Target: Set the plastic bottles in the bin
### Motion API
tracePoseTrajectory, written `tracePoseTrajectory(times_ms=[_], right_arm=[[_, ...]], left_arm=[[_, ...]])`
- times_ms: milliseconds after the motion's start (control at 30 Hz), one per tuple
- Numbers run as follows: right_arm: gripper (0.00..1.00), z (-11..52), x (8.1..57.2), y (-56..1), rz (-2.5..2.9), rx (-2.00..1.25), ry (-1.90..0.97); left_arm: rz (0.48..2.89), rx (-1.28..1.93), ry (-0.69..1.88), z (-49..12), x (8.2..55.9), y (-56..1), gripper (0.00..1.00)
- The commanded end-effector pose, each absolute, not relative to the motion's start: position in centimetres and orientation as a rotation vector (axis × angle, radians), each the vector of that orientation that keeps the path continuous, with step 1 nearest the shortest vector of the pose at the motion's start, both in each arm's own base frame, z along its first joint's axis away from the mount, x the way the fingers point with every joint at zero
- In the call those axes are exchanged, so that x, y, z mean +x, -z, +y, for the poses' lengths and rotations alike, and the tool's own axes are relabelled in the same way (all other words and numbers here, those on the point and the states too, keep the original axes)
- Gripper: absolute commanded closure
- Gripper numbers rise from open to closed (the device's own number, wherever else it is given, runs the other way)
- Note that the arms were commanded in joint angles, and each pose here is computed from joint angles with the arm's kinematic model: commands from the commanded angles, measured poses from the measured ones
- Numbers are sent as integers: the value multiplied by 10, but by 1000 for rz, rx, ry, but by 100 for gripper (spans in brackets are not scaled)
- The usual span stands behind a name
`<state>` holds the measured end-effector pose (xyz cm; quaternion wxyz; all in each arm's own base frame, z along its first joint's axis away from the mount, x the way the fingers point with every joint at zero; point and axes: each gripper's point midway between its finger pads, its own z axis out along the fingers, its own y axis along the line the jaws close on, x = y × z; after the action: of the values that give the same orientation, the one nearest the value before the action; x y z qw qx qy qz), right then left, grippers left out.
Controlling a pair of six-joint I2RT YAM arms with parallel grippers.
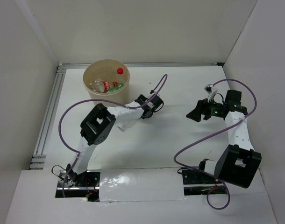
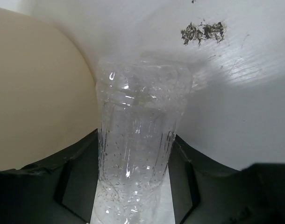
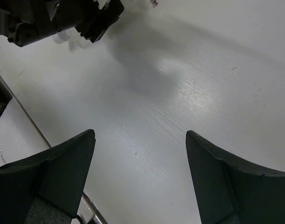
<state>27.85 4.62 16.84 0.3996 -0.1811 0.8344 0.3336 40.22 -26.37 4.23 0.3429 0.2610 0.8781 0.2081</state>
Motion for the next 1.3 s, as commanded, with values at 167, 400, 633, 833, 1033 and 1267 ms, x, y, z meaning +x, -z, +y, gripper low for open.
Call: tracePoseTrajectory(times_ms=[167, 400, 633, 833, 1033, 1267], right_arm=[[26, 48, 270, -172, 2074, -515, -813], [53, 43, 270, -171, 2070, -522, -763], [72, 42, 273, -175, 2039, -549, -729], [71, 42, 273, -172, 2040, -549, -730], [68, 42, 274, -176, 2026, -556, -731], [55, 43, 271, -179, 2025, -572, -726]], left_arm=[[2179, 745, -138, -352, 341, -110, 100], [1809, 458, 285, -366, 333, -320, 100], [1535, 49, 366, -251, 356, -437, 100], [1465, -173, 164, -163, 391, -442, 100], [1505, -289, 12, -127, 434, -404, 97], [1571, -350, -21, -121, 477, -384, 91]])
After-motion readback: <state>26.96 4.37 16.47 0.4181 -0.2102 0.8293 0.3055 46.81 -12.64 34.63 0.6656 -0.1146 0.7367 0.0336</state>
